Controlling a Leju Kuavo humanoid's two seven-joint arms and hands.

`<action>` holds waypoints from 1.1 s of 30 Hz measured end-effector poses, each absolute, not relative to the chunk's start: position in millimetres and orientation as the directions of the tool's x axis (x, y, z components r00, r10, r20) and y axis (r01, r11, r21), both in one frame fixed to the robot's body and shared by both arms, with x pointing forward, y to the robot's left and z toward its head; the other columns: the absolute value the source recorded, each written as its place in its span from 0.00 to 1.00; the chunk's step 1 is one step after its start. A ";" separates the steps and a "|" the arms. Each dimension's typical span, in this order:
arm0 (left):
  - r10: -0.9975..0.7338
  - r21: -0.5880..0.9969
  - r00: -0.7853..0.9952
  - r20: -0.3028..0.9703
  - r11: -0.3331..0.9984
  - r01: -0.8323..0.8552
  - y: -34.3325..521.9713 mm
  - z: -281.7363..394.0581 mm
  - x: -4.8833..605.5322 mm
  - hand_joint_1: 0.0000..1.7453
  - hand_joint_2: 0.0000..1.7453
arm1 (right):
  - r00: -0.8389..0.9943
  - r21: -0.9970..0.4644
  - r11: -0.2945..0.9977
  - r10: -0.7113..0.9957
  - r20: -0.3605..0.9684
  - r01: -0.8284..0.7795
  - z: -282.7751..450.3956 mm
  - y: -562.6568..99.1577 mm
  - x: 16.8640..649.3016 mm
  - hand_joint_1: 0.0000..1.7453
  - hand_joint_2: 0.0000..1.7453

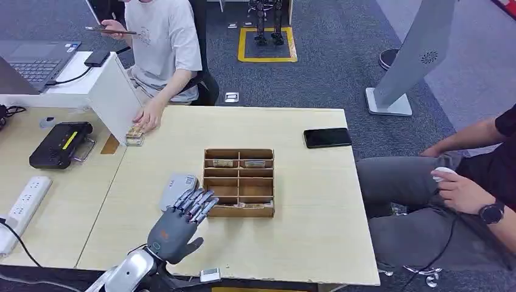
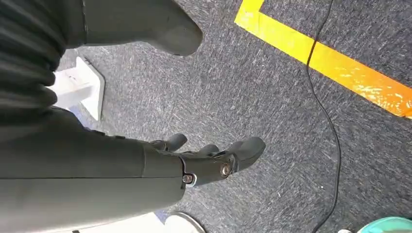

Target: Pass the card to the sensor for recognition and then transmit it.

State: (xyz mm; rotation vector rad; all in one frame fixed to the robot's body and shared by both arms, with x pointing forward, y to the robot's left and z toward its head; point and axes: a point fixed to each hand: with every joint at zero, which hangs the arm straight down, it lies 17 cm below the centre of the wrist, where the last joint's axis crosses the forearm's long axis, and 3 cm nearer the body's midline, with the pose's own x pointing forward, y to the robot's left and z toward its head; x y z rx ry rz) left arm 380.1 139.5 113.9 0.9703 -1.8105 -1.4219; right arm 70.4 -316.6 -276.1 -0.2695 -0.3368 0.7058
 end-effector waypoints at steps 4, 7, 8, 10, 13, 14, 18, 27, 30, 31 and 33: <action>-0.849 0.976 -0.527 0.035 0.142 -0.163 140.2 112.3 380.8 0.00 1.00 | 0.711 -0.352 0.731 0.671 0.210 -0.585 -276.1 -316.6 70.3 0.00 1.00; -0.850 0.976 -0.526 0.040 0.145 -0.160 140.4 112.0 381.3 0.00 1.00 | 0.711 -0.352 0.730 0.671 0.210 -0.585 -276.1 -316.7 70.4 0.00 1.00; -0.850 0.976 -0.525 0.046 0.150 -0.157 140.6 111.9 381.4 0.00 1.00 | 0.711 -0.352 0.730 0.671 0.210 -0.585 -276.1 -316.7 70.4 0.00 1.00; -0.850 0.976 -0.524 0.060 0.159 -0.146 141.0 110.2 381.6 0.00 1.00 | 0.711 -0.354 0.729 0.672 0.209 -0.586 -276.1 -316.7 70.5 0.00 1.00; -0.846 0.975 -0.528 0.079 0.176 -0.135 138.7 109.7 381.1 0.00 1.00 | 0.711 -0.355 0.728 0.673 0.204 -0.587 -276.2 -317.4 70.0 0.00 1.00; -0.845 0.974 -0.528 0.090 0.186 -0.131 137.9 110.0 381.1 0.00 1.00 | 0.711 -0.354 0.727 0.673 0.203 -0.588 -276.3 -317.3 69.8 0.00 1.00; -0.832 0.967 -0.540 0.129 0.226 -0.117 127.8 114.7 381.1 0.00 1.00 | 0.710 -0.353 0.727 0.674 0.204 -0.589 -276.3 -315.9 70.1 0.00 1.00; -0.794 0.956 -0.572 0.207 0.289 -0.056 95.2 122.4 386.1 0.00 1.00 | 0.704 -0.356 0.723 0.679 0.209 -0.592 -275.9 -312.3 76.0 0.00 1.00; -0.786 0.953 -0.579 0.217 0.300 -0.049 90.3 125.7 389.5 0.00 1.00 | 0.703 -0.361 0.722 0.680 0.210 -0.590 -275.6 -311.9 77.7 0.00 1.00; -0.783 0.953 -0.582 0.219 0.301 -0.046 88.7 125.9 389.5 0.00 1.00 | 0.702 -0.361 0.722 0.680 0.211 -0.590 -275.6 -311.5 78.2 0.00 1.00; -0.779 0.951 -0.585 0.225 0.305 -0.040 85.8 125.5 388.6 0.00 1.00 | 0.702 -0.361 0.722 0.680 0.213 -0.590 -275.5 -311.0 79.1 0.00 1.00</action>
